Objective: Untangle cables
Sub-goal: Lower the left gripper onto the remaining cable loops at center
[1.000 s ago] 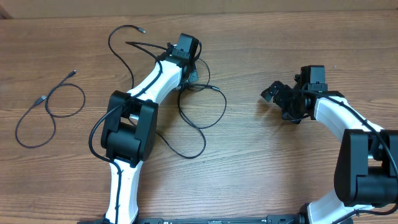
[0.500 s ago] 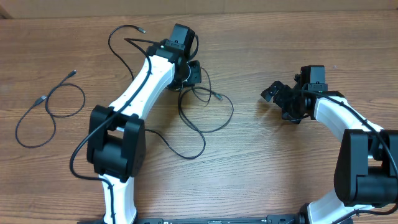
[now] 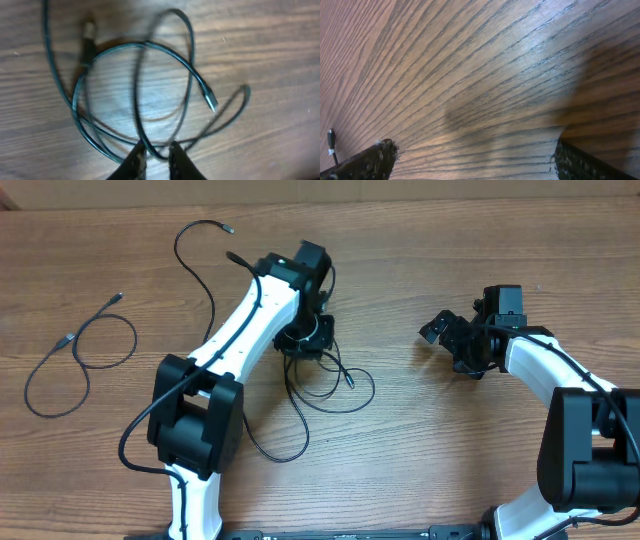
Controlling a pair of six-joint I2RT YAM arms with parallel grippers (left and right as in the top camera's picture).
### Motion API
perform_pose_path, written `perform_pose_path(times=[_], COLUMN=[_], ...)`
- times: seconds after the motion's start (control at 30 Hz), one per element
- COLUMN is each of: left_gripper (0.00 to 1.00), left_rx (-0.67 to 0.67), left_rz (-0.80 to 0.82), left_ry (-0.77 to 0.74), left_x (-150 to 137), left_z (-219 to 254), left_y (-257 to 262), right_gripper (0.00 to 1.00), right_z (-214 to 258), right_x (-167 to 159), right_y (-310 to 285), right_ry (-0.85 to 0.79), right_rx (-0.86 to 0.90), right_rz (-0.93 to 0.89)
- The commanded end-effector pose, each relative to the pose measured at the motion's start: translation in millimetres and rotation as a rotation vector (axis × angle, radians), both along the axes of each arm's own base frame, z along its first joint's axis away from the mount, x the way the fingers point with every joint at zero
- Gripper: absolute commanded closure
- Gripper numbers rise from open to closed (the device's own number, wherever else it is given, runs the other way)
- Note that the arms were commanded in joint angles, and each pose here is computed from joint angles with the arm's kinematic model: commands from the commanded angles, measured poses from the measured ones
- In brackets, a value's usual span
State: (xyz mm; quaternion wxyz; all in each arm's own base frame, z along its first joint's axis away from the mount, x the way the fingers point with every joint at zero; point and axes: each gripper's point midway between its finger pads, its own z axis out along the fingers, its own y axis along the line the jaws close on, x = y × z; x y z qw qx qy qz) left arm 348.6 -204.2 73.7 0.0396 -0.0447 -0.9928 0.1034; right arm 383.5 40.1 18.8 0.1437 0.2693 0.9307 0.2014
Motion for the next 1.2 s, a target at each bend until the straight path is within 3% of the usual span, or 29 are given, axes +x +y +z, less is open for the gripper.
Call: perform_pose_path(times=[0.0,0.2,0.37,0.87,1.17], left_gripper=[0.75,0.51,0.28,0.23,0.28], left_rx=[-0.019,-0.166,-0.173,-0.102,-0.153], left_rz=[-0.034,-0.13,-0.178,-0.337,-0.424], left_ry=[0.021,0.081,0.081,0.042,0.055], left_x=[-6.8,-23.5,-31.1,-53.3,-68.3], left_z=[1.8,10.6,10.9,0.7,-27.9], left_y=[-0.6,-22.3,-33.0,-58.1,-61.8], right_gripper=[0.0,0.0,0.0,0.0,0.0], right_z=[-19.7,-19.6,-19.6,-19.6,-19.6], right_x=[-11.9,-11.7,-11.7,-11.7,-11.7], right_y=[-13.0,-13.0,-13.0,-13.0,-13.0], right_ry=[0.061,0.061,0.06,0.06,0.06], right_rx=[-0.059,-0.059,-0.06,-0.06,-0.06], right_rz=[-0.024,-0.024,-0.024,-0.024,-0.024])
